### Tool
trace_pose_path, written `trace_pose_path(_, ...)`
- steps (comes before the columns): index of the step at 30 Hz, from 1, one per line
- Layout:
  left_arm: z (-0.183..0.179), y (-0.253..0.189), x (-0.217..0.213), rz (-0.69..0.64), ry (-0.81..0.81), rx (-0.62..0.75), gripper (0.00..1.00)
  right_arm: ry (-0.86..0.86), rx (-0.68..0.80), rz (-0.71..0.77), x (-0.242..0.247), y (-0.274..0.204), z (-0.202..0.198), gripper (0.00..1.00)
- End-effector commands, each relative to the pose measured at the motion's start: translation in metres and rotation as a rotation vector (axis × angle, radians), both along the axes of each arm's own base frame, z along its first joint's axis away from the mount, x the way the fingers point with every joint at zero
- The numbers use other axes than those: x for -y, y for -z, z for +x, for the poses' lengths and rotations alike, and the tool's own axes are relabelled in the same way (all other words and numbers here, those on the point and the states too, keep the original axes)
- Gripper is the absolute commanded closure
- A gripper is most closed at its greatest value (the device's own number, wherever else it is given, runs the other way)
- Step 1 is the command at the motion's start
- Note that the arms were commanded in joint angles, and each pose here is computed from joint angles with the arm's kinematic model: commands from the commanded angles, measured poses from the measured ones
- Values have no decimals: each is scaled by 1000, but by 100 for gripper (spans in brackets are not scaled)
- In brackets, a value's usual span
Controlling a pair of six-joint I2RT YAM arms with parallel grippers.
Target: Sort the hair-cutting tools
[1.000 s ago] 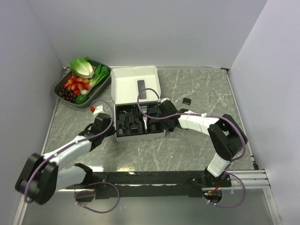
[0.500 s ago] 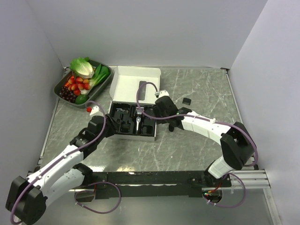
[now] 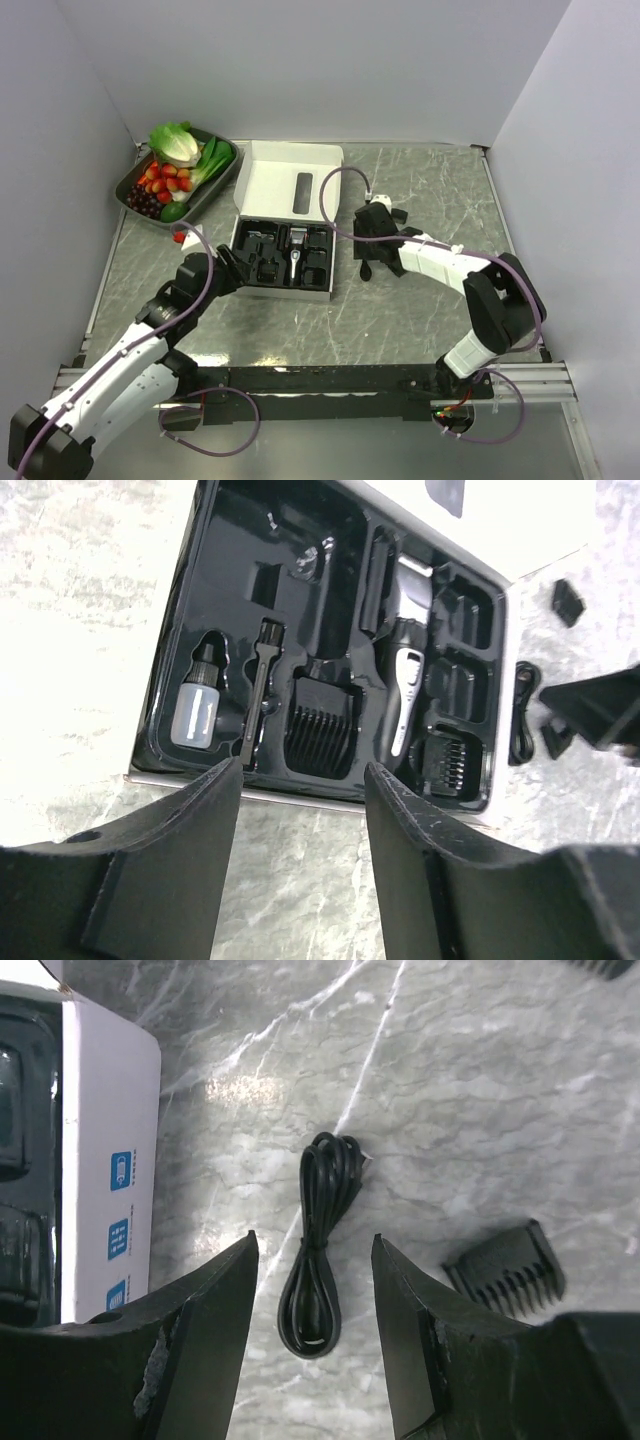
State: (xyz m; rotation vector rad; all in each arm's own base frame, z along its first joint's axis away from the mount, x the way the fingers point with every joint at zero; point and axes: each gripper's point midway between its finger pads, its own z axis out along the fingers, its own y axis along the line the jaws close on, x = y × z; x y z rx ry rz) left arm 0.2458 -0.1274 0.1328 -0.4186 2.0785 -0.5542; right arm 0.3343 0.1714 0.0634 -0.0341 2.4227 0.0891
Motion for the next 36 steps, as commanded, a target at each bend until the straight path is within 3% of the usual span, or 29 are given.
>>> trace_pose_path(1,2,-29,1,-32,0,67,42,3,-16,48,-14,11,7,43)
trace_pose_path(9,0,-32,0,-35,3,72,41,58,-81,37,-11,40,5,50)
trace_pose_path(11,0,-31,0,-35,4,69,41,68,-82,34,-10,42,6,64)
trace_pose_path(12,-1,-31,1,-35,8,70,41,71,-88,28,-9,43,5,82)
trace_pose_path(15,-1,-31,0,-34,9,72,41,77,-49,-1,-5,30,8,100)
trace_pose_path(23,-2,-31,-1,-37,1,70,41,-20,226,-98,-32,-73,15,100)
trace_pose_path(29,-4,-38,-3,-56,-10,78,41,-265,371,125,-105,-143,8,100)
trace_pose_path(36,-9,-49,3,-83,23,86,40,-571,365,362,-199,-160,13,100)
